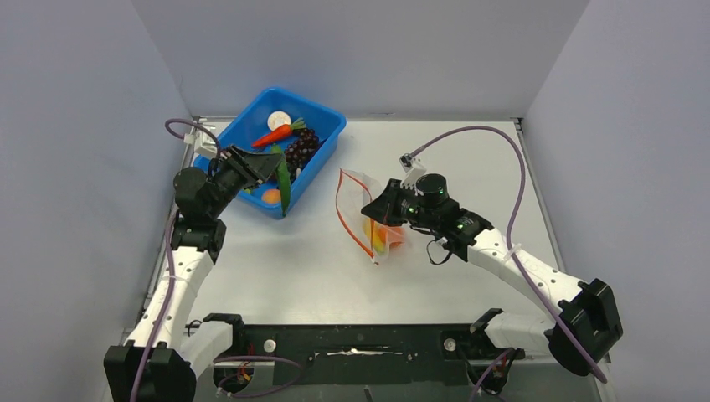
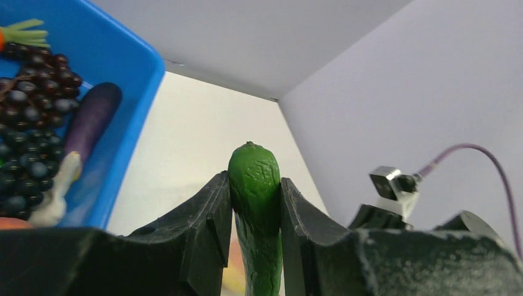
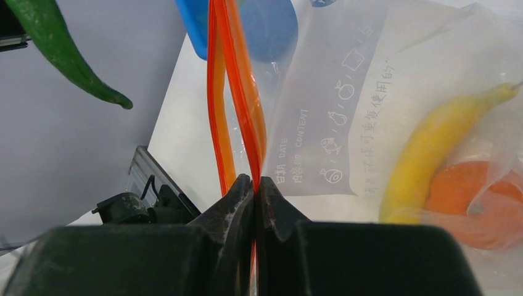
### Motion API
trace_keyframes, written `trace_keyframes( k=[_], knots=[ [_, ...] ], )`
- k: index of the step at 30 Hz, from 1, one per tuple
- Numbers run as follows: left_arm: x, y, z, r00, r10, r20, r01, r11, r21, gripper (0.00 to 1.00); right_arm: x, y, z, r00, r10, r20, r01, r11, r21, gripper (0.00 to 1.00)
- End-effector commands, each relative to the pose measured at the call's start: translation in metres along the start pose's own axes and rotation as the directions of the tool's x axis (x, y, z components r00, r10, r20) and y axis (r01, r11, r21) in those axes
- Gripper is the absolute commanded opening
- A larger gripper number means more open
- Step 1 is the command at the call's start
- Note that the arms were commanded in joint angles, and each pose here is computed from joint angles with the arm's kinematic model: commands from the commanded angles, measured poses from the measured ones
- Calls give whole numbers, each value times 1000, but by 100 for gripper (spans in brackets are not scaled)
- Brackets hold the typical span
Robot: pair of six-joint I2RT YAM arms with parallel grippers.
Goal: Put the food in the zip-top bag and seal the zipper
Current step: Place the fake vegetable in the zipper food storage bag.
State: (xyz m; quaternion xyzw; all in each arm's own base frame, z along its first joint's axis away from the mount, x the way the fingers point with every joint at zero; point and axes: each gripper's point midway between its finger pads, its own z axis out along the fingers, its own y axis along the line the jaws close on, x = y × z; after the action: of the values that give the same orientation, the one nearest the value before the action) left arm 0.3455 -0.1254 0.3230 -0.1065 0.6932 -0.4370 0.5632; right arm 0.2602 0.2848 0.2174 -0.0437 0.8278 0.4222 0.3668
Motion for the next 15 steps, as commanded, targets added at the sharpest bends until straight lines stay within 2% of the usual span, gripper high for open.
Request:
trace_keyframes(
  k=[1,8,15],
  knots=[
    [-9,-60,-20,995,-69,67,50,965,259,9,-20,29,5,999,-9,49,14,995,-96,0],
    [22,-88,-27,992,-122,19,106,925,365,8,-26,42,10,998,-14,65,22,991,-133,0],
    [38,-101,-25,990,-122,72,85,918,387,8,-25,52,11,998,-13,56,22,986,-163,0]
  ],
)
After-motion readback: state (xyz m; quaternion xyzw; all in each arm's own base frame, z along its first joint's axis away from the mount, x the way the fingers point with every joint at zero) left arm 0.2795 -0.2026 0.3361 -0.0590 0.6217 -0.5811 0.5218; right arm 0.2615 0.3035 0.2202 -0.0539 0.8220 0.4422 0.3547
